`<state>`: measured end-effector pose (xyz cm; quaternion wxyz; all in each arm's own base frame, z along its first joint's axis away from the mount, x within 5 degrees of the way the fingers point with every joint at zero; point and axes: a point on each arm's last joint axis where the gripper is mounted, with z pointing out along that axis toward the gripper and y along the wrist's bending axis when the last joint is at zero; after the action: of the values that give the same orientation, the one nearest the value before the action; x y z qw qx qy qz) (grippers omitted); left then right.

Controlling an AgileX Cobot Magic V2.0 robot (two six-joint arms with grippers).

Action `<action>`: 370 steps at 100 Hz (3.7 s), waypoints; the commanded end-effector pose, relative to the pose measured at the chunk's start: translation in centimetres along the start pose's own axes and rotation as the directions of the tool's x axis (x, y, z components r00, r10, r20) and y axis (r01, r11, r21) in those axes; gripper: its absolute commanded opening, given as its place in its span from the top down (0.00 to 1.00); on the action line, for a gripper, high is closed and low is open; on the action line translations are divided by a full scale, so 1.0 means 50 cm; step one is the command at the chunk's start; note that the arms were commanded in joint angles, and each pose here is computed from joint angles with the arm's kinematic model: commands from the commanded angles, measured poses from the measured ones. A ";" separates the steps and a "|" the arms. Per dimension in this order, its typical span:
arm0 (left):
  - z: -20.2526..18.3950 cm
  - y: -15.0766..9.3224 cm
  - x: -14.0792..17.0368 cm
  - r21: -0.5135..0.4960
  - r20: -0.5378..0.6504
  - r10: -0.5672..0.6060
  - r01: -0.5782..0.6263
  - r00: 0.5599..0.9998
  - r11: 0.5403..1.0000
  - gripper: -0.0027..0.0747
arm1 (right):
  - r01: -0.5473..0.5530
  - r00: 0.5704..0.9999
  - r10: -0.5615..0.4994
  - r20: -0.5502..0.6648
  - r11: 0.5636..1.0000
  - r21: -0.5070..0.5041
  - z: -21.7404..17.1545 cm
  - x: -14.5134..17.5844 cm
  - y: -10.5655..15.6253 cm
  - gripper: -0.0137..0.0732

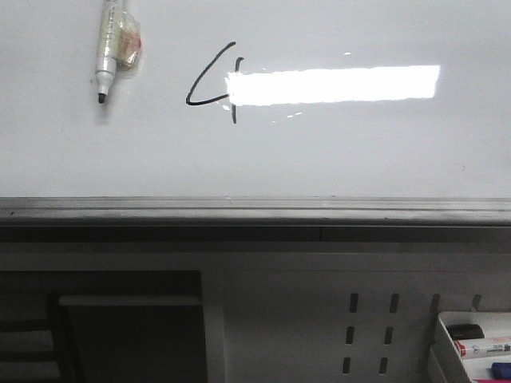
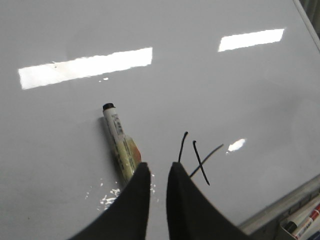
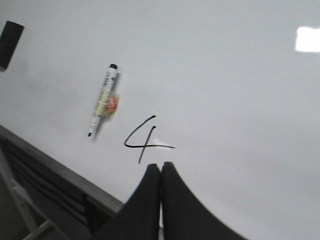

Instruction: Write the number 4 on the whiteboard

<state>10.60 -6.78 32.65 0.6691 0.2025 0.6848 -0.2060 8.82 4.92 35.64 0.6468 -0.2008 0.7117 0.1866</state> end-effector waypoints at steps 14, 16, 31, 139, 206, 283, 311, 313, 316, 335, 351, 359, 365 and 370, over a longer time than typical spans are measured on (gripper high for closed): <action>-0.072 -0.008 0.059 0.023 0.062 -0.006 0.005 0.998 1.000 0.99 | 0.025 0.987 -0.048 0.152 0.988 0.149 -0.063 0.079 0.006 0.90; -0.078 -0.009 0.065 0.026 0.068 -0.013 0.012 0.998 1.000 0.99 | 0.025 0.987 -0.049 0.155 0.988 0.152 -0.067 0.090 0.008 0.90; -0.117 -0.011 0.094 0.036 0.138 -0.054 0.050 0.989 0.998 0.99 | 0.028 0.984 -0.054 0.167 0.987 0.156 -0.083 0.159 0.017 0.90; -0.149 -0.006 0.084 0.008 0.242 -0.077 0.077 0.967 0.997 0.99 | 0.018 0.979 -0.050 0.195 0.987 0.161 -0.091 0.187 0.021 0.90; -0.149 0.033 0.136 -0.338 0.178 0.098 -0.033 0.979 0.940 0.99 | 0.018 0.979 -0.050 0.195 0.987 0.161 -0.091 0.187 0.021 0.90; -0.148 0.038 0.225 -0.375 0.195 0.103 -0.023 0.975 0.927 0.99 | 0.017 0.979 -0.051 0.199 0.986 0.166 -0.092 0.186 0.020 0.90; -0.149 0.041 0.226 -0.390 0.199 0.070 0.013 0.978 0.921 0.99 | 0.017 0.979 -0.051 0.199 0.986 0.166 -0.092 0.186 0.020 0.90; -0.149 0.041 0.226 -0.390 0.199 0.070 0.013 0.978 0.921 0.99 | 0.017 0.979 -0.051 0.199 0.986 0.166 -0.092 0.186 0.020 0.90; -0.149 0.041 0.226 -0.390 0.199 0.070 0.013 0.978 0.921 0.99 | 0.017 0.979 -0.051 0.199 0.986 0.166 -0.092 0.186 0.020 0.90; -0.149 0.041 0.226 -0.390 0.199 0.070 0.013 0.978 0.921 0.99 | 0.017 0.979 -0.051 0.199 0.986 0.166 -0.092 0.186 0.020 0.90; -0.149 0.041 0.226 -0.390 0.199 0.070 0.013 0.978 0.921 0.99 | 0.017 0.979 -0.051 0.199 0.986 0.166 -0.092 0.186 0.020 0.90; -0.149 0.041 0.226 -0.390 0.199 0.070 0.013 0.978 0.921 0.99 | 0.017 0.979 -0.051 0.199 0.986 0.166 -0.092 0.186 0.020 0.90; -0.149 0.041 0.226 -0.390 0.199 0.070 0.013 0.978 0.921 0.99 | 0.017 0.979 -0.051 0.199 0.986 0.166 -0.092 0.186 0.020 0.90; -0.149 0.041 0.226 -0.390 0.199 0.070 0.013 0.978 0.921 0.99 | 0.017 0.979 -0.051 0.199 0.986 0.166 -0.092 0.186 0.020 0.90</action>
<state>5.44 -1.02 21.61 0.7440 0.0634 0.6617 -0.0678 3.60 3.30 25.75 0.7156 -0.1634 0.6641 0.1417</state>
